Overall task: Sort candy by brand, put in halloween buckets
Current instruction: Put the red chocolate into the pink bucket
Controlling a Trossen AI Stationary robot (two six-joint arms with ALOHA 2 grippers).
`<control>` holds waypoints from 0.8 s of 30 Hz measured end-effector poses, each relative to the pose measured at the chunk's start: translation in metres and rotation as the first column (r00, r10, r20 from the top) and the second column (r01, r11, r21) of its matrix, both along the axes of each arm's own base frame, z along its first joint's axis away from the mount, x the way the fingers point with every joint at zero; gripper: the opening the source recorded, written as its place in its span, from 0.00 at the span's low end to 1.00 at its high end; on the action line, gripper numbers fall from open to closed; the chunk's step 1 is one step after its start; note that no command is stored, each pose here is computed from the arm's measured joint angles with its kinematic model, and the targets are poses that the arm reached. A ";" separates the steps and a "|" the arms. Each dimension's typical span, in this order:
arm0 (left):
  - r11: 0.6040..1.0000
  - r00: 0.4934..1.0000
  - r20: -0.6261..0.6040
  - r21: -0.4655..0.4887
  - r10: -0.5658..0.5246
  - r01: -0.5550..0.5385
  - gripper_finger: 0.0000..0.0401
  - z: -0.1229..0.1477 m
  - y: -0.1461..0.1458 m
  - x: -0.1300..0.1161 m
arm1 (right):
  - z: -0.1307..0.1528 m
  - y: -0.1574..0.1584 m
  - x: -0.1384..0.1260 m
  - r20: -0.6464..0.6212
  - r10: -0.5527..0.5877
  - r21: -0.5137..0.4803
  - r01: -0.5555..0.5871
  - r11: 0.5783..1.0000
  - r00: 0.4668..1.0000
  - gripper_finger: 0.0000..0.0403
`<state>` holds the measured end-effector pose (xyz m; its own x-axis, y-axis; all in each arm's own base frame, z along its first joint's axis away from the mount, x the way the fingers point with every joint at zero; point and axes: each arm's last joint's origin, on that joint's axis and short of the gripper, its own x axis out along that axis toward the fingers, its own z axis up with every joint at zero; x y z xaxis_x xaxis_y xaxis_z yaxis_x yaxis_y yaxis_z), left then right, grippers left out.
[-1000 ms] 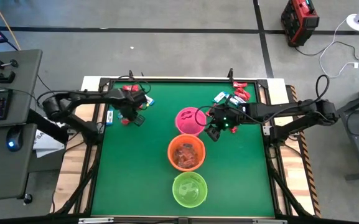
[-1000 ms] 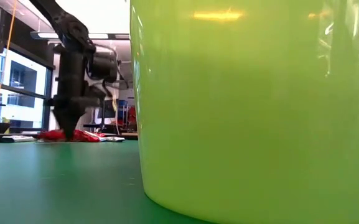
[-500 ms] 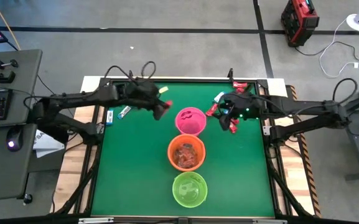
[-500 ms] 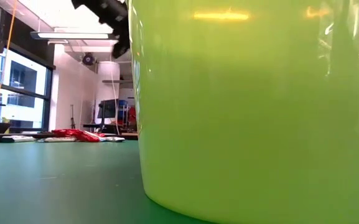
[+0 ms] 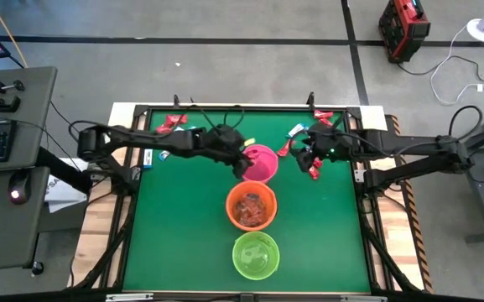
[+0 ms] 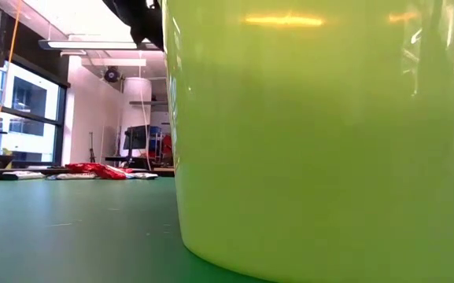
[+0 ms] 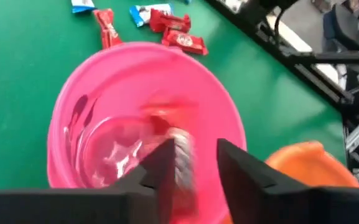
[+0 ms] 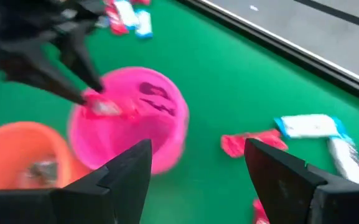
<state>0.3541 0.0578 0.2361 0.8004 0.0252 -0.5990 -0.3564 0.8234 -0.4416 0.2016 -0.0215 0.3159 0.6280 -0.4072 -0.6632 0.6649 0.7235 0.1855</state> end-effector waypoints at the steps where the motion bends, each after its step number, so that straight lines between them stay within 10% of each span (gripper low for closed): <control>1: 1.000 1.000 0.008 -0.005 -0.002 0.002 0.32 0.000 0.000 0.001 | -0.002 0.000 -0.002 -0.017 -0.023 0.007 0.023 1.000 1.000 0.62; 8: 1.000 0.995 0.099 0.003 -0.016 0.016 0.53 0.017 0.005 -0.003 | -0.021 -0.015 -0.024 -0.220 -0.212 0.131 0.244 0.961 0.952 0.62; 15: 0.995 0.982 0.179 0.074 0.056 -0.070 0.56 0.068 0.030 -0.046 | -0.091 -0.022 -0.044 -0.450 -0.118 0.351 0.297 0.888 0.885 0.62; 24: 0.972 0.933 0.339 0.147 0.123 -0.181 0.56 0.120 0.040 -0.097 | -0.141 -0.028 -0.042 -0.369 -0.134 0.370 0.278 0.886 0.920 0.62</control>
